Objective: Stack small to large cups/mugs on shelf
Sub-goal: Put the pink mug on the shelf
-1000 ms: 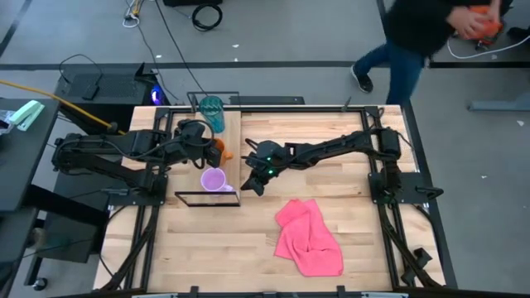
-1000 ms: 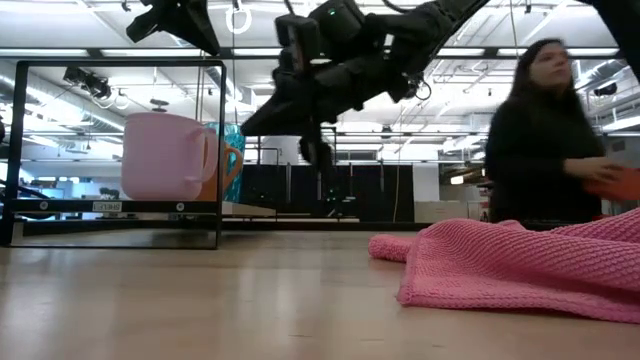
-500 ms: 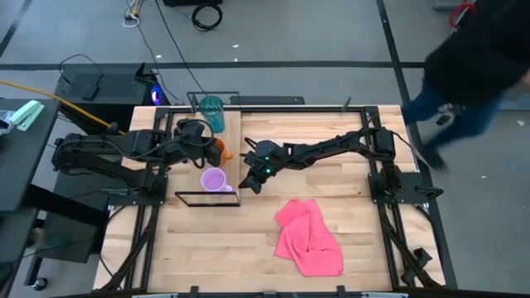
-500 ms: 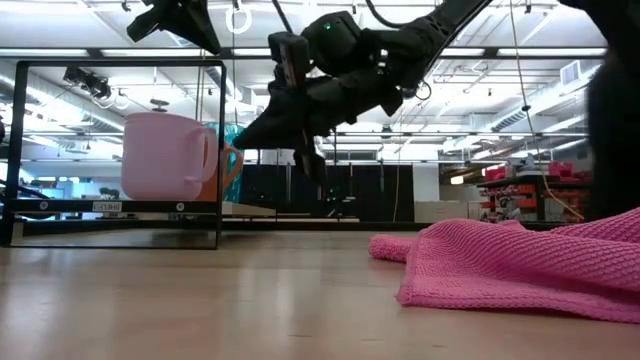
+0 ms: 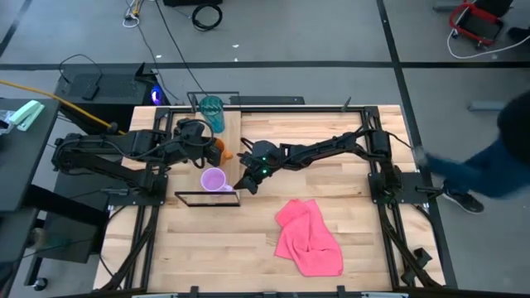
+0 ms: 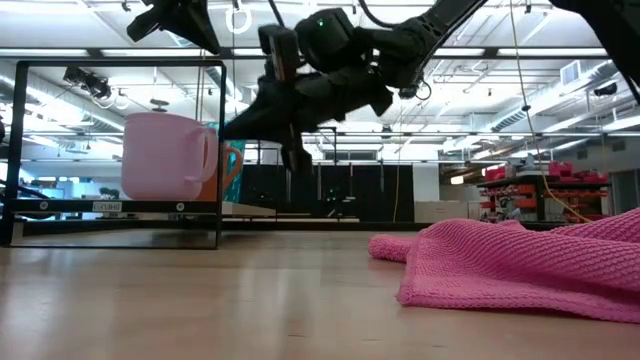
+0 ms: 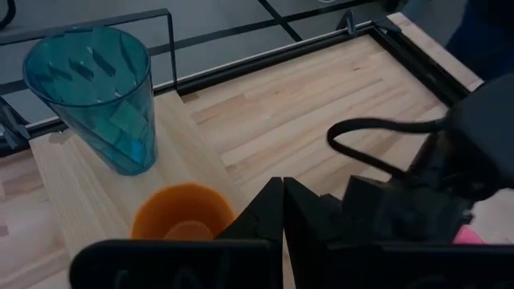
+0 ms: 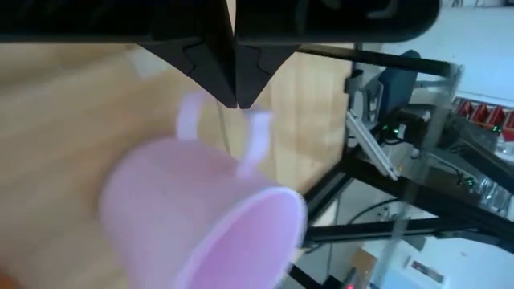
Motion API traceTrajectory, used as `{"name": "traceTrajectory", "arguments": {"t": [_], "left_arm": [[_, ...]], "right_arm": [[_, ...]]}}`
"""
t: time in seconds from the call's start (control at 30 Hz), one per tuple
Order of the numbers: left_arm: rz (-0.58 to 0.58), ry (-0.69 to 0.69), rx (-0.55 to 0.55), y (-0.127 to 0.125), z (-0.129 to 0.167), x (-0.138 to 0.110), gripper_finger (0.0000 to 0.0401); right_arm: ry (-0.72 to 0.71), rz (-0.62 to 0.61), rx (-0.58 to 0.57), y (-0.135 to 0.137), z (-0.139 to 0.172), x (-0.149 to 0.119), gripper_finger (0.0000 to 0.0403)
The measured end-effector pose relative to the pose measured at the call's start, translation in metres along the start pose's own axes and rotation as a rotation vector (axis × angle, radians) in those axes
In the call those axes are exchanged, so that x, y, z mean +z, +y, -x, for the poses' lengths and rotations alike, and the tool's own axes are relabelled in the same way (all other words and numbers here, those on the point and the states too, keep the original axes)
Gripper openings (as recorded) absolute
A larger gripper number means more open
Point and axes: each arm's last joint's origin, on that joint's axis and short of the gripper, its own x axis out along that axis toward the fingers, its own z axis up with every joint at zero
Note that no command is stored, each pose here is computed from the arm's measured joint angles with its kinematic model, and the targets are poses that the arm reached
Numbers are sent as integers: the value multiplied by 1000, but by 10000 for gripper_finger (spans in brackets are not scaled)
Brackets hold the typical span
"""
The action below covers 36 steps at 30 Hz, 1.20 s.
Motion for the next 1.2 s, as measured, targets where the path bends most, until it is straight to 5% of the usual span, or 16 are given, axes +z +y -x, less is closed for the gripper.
{"name": "traceTrajectory", "arguments": {"t": [0.73,1.2], "left_arm": [[-8,3,8,1,0,-1,12],[-9,3,9,1,0,-1,15]], "right_arm": [[50,49,12,20,-8,-6,1],[-7,36,-49,8,-1,4,1]]}}
